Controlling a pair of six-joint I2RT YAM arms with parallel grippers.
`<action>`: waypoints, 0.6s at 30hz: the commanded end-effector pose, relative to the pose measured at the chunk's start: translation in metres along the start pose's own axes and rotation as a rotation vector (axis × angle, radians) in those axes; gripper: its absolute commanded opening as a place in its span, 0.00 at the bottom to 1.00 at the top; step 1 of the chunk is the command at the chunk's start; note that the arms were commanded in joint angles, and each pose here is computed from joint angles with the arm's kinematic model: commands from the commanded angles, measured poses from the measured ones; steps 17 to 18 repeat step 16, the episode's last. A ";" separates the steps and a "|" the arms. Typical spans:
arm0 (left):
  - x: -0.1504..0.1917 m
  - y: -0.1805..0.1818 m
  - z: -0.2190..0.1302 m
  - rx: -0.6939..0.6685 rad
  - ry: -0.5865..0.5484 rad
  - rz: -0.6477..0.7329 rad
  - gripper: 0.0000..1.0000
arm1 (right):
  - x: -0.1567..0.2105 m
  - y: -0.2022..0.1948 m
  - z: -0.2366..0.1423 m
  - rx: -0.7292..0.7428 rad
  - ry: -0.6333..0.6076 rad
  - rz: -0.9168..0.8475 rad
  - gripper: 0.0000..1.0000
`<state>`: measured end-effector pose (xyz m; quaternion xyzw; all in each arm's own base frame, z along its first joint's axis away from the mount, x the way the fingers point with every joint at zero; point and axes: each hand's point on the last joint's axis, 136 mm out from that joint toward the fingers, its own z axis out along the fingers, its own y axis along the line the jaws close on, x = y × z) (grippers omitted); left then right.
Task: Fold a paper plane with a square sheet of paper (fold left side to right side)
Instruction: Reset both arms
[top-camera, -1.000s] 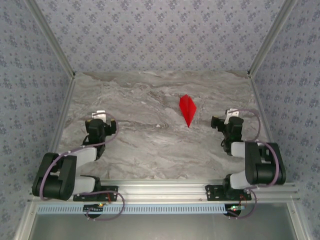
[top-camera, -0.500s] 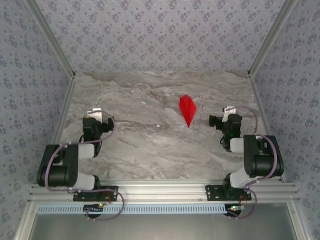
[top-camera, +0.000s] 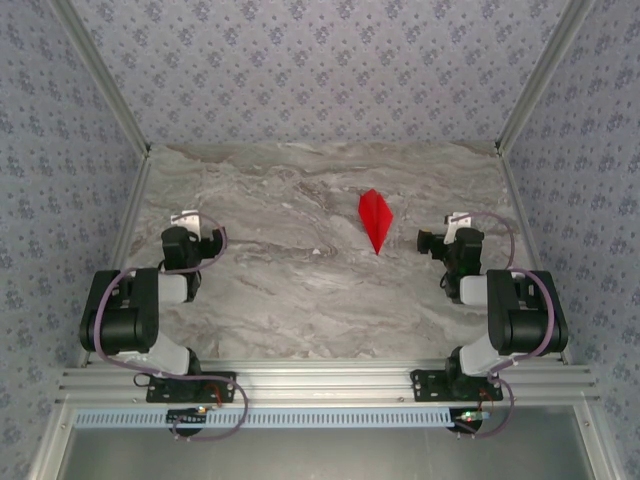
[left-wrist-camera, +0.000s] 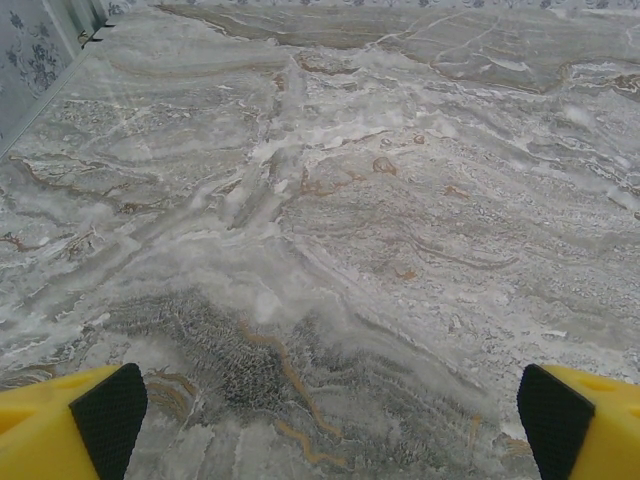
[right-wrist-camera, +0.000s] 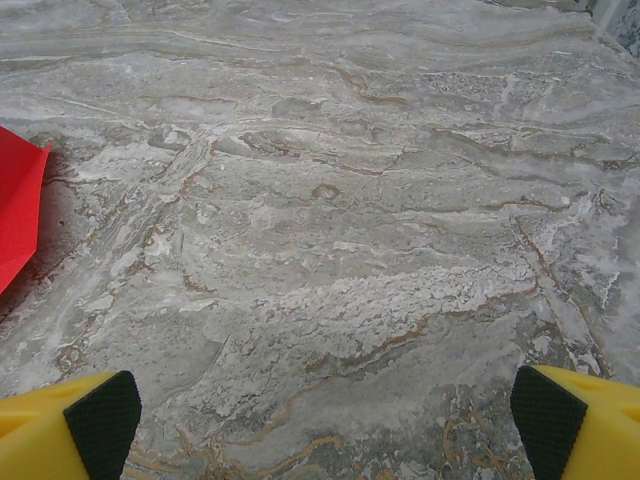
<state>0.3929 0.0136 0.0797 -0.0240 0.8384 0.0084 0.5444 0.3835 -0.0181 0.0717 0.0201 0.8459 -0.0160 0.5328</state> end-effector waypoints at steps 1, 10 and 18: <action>-0.010 0.000 0.001 0.011 -0.025 -0.013 0.98 | -0.011 0.003 0.002 -0.008 -0.030 -0.021 1.00; -0.010 0.000 0.001 0.011 -0.025 -0.012 0.98 | -0.011 0.003 0.002 -0.006 -0.030 -0.024 1.00; -0.010 0.000 0.001 0.011 -0.024 -0.013 0.98 | -0.011 0.003 0.001 -0.005 -0.030 -0.023 1.00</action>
